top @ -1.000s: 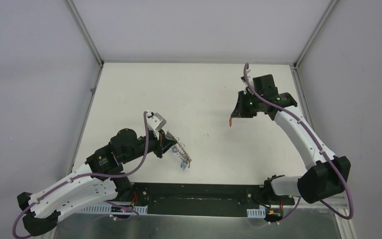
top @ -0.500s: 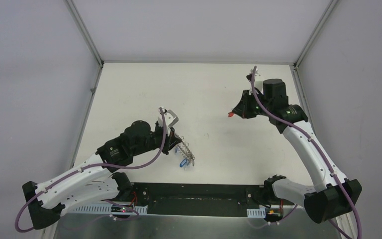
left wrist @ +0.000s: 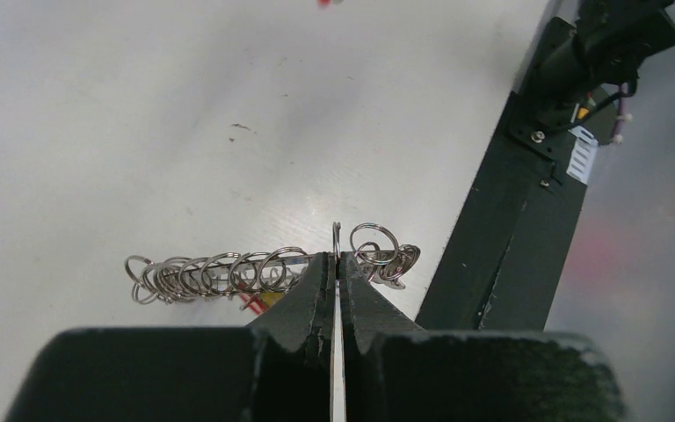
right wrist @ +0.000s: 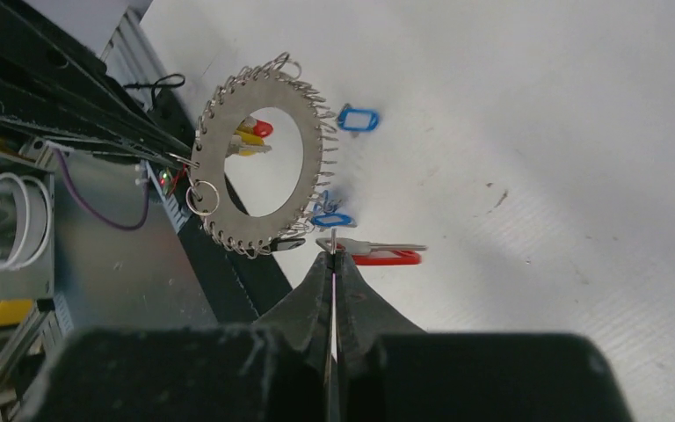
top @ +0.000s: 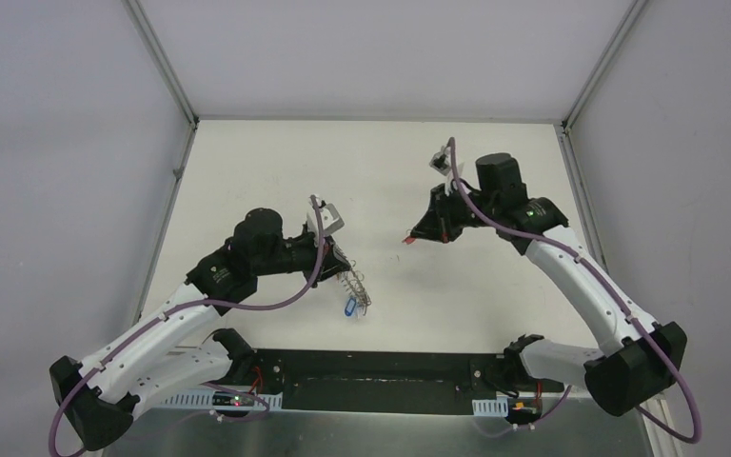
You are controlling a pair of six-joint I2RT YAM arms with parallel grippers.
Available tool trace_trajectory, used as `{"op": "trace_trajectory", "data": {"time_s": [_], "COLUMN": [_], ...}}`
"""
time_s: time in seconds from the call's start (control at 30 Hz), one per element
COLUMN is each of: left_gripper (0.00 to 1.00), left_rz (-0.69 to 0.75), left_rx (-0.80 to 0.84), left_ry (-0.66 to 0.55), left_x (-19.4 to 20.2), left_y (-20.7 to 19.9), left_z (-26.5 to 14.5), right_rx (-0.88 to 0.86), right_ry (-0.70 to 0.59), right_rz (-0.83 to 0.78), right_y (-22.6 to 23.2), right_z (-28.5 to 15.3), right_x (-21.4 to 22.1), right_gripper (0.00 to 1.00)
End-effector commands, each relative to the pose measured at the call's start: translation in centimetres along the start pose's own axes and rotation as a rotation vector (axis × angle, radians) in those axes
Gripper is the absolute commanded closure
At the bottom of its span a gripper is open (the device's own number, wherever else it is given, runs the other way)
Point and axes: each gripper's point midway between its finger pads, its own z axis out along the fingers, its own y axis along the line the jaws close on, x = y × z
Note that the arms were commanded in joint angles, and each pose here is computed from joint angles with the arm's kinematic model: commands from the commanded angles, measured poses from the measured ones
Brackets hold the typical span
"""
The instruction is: Put the keys on the keyring
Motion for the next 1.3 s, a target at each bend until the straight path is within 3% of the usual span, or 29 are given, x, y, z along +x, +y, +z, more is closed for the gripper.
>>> {"op": "trace_trajectory", "data": {"time_s": [0.0,0.5,1.27], "left_gripper": [1.0,1.0,1.0], "left_rz": [0.169,0.205,0.172], "left_rx": [0.156,0.238,0.217], "left_ry": [-0.142,-0.173,-0.157], "left_x": [-4.6,-3.9,-3.3], "left_y": [-3.0,-4.7,-4.2], "left_z": [-1.1,-2.3,-1.9], "right_rx": [-0.116,-0.237,-0.356], "right_ry": [0.04,0.117,0.125], "right_rz": [-0.169,-0.34,-0.414], "right_y": [3.5,9.4,14.1], "right_z": [0.9,4.3,4.3], "right_x": [0.2,2.1,2.0], "right_gripper": [1.0,1.0,1.0]}}
